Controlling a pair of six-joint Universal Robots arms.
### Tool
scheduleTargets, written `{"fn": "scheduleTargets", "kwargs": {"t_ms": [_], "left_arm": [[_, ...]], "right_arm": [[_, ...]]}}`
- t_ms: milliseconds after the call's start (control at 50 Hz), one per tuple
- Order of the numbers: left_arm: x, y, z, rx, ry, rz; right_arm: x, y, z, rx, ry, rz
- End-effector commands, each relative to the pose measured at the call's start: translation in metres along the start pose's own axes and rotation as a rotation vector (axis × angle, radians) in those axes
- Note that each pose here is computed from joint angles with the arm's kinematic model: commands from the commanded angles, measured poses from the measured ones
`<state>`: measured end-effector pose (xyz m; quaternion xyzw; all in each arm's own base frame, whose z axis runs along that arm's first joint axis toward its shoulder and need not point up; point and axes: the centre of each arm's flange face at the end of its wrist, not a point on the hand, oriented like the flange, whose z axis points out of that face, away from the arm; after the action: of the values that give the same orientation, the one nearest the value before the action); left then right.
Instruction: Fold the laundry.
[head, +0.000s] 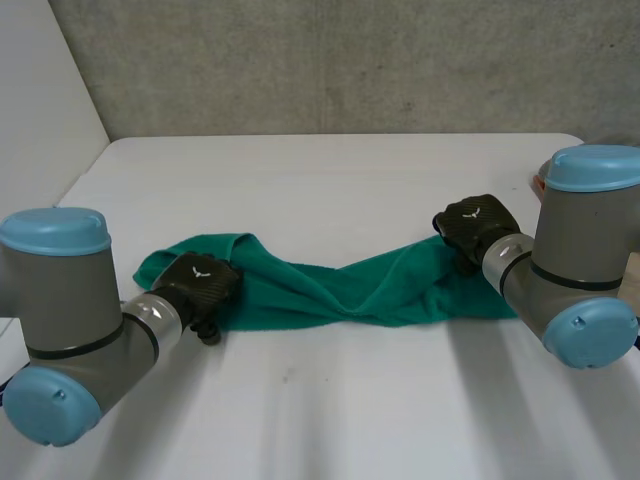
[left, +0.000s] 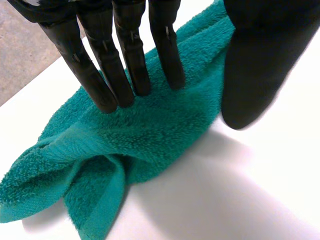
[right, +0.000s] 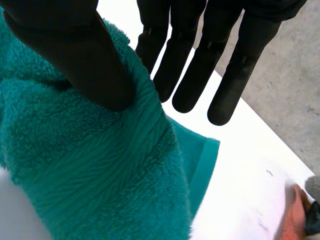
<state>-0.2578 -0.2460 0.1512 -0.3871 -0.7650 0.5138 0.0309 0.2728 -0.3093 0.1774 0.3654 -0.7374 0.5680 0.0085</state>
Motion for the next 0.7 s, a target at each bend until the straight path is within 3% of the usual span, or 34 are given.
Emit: {"fn": "scheduleTargets", "kwargs": {"t_ms": [20, 220, 380, 540, 700], "left_arm": [[0.004, 0.0, -0.007, -0.023, -0.017, 0.007], [-0.004, -0.01, -0.019, -0.011, -0.063, -0.016], [-0.058, -0.056, -0.03, 0.162, -0.201, -0.094], [-0.088, -0.078, 0.016, 0.233, -0.132, -0.131], [-0.088, -0.08, 0.07, 0.201, -0.053, -0.13]], "right_arm": [[-0.002, -0.003, 0.0, 0.024, -0.026, 0.037], [-0.004, -0.006, 0.0, 0.075, -0.036, 0.036], [0.011, -0.051, -0.028, 0.238, -0.03, 0.012], [0.017, -0.12, -0.076, 0.534, -0.066, -0.013], [0.026, -0.166, -0.111, 0.754, -0.081, 0.029]]}}
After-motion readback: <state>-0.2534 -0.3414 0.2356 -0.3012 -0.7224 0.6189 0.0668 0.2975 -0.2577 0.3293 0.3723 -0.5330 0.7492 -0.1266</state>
